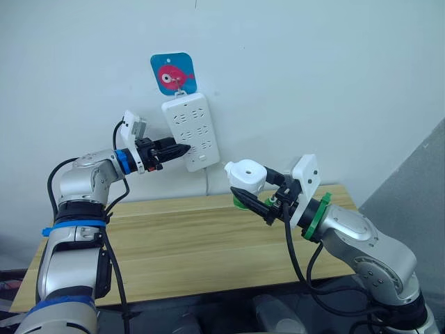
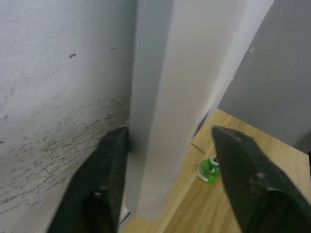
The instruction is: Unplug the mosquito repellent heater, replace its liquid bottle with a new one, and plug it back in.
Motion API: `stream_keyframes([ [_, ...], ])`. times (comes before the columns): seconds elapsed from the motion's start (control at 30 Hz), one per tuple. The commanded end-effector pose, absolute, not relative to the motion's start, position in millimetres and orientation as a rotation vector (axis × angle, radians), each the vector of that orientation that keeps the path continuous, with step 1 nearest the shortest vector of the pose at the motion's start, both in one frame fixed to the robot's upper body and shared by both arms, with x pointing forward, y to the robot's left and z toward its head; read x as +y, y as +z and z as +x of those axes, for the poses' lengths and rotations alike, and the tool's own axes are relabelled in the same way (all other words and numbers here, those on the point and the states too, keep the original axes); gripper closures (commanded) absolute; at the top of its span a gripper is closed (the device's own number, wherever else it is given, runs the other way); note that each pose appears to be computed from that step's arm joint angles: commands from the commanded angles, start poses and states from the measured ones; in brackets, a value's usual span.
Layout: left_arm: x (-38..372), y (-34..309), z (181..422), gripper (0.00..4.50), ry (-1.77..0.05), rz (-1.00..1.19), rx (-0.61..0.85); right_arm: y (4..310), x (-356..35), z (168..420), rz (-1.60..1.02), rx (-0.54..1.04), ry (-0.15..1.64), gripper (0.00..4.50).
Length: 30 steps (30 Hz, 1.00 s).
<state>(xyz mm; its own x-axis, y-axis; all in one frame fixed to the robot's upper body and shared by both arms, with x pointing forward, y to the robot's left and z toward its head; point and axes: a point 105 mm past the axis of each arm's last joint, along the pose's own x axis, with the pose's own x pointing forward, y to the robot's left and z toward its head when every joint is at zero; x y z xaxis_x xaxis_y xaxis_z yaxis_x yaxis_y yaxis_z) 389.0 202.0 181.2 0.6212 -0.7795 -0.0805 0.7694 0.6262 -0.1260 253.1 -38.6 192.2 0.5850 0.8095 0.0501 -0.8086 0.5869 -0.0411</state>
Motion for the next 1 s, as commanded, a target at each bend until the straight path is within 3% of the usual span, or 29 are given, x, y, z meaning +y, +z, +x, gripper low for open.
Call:
stream_keyframes([
  [0.03, 191, 199, 393, 2.98, -0.924, -0.057, 0.065, 209, -33, 250, -0.033, -0.139, 0.971, 1.41],
  [0.27, 184, 199, 391, 3.15, -0.942, -0.061, 0.054, 203, -24, 271, -0.059, -0.092, 0.911, 1.41],
  [0.57, 187, 199, 386, 3.15, -0.936, -0.047, 0.058, 211, 7, 318, -0.076, -0.066, 0.789, 1.41],
  [1.0, 188, 198, 382, 3.15, -0.929, -0.051, 0.064, 206, 11, 338, -0.094, -0.022, 0.735, 1.41],
])
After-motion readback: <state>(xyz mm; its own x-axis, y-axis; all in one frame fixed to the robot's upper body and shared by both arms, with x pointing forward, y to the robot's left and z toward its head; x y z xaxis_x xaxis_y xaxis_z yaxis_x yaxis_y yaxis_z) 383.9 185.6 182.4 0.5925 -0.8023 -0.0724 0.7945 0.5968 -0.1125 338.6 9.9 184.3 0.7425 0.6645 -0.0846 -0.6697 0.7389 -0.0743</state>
